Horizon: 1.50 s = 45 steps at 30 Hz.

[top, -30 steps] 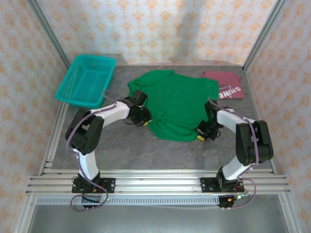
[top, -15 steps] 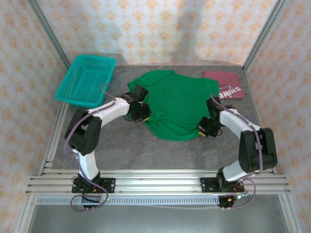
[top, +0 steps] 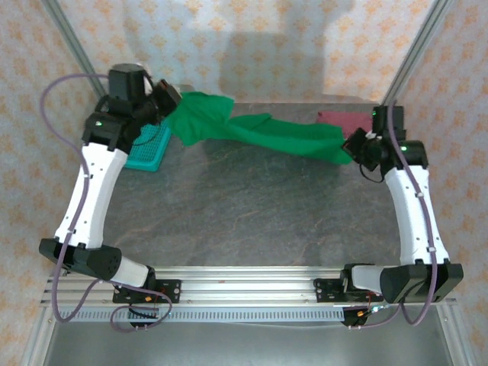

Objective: Fold and stack the t-shirts

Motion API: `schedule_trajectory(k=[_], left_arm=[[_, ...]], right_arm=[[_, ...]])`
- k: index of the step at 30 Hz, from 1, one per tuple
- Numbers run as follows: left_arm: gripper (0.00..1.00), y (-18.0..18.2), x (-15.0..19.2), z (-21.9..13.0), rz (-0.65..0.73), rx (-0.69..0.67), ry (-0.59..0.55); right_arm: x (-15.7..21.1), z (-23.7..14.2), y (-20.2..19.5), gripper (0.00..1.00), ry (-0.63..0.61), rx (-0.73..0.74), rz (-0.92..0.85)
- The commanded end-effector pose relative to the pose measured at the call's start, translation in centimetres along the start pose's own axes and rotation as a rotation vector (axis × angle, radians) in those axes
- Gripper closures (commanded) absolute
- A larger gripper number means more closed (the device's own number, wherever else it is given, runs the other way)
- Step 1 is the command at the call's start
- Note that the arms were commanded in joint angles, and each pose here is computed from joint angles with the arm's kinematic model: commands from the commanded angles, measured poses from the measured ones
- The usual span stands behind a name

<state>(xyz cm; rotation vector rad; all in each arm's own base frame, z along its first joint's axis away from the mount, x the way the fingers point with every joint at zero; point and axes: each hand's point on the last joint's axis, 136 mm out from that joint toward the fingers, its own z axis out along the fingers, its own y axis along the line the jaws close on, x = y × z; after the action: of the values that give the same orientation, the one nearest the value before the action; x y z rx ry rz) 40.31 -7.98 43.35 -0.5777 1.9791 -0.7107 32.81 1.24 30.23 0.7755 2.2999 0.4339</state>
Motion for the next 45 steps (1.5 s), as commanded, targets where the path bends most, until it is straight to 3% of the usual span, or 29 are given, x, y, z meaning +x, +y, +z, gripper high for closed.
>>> schedule_trajectory(k=[1, 11, 17, 22, 27, 33, 38, 41, 45], left_arm=[[1.00, -1.3, -2.3, -3.0, 0.082, 0.026, -0.038], [1.00, -7.7, -10.4, -11.1, 0.164, 0.203, -0.300], [1.00, -10.7, -12.7, -12.9, 0.174, 0.315, -0.384], [1.00, -11.6, -13.7, -9.3, 0.115, 0.389, -0.351], [1.00, -11.5, -14.7, -3.3, 0.041, 0.437, -0.308], [1.00, -10.5, -16.5, 4.0, -0.019, 0.482, -0.314], [1.00, -8.3, -18.2, 8.1, -0.076, 0.489, -0.347], [1.00, -7.2, -19.8, 8.4, -0.099, 0.508, -0.384], [1.00, -7.7, -22.1, 5.6, -0.086, 0.549, -0.481]], right_arm=[[-2.4, -4.8, 1.1, 1.00, -0.113, -0.040, 0.003], [-7.6, -20.6, 5.5, 1.00, -0.452, -0.192, -0.017], [-8.0, -24.8, 6.7, 1.00, -0.526, -0.267, -0.012], [-8.6, -22.1, 7.3, 1.00, -0.474, -0.256, -0.032], [-11.0, -16.1, 9.2, 1.00, -0.409, -0.256, -0.081], [-16.5, -6.3, 11.7, 1.00, -0.334, -0.290, -0.064], [-22.2, -1.7, 12.6, 1.00, -0.359, -0.365, 0.007], [-25.1, -0.7, 13.1, 1.00, -0.391, -0.455, 0.066], [-27.5, -1.3, 13.5, 1.00, -0.446, -0.545, 0.101]])
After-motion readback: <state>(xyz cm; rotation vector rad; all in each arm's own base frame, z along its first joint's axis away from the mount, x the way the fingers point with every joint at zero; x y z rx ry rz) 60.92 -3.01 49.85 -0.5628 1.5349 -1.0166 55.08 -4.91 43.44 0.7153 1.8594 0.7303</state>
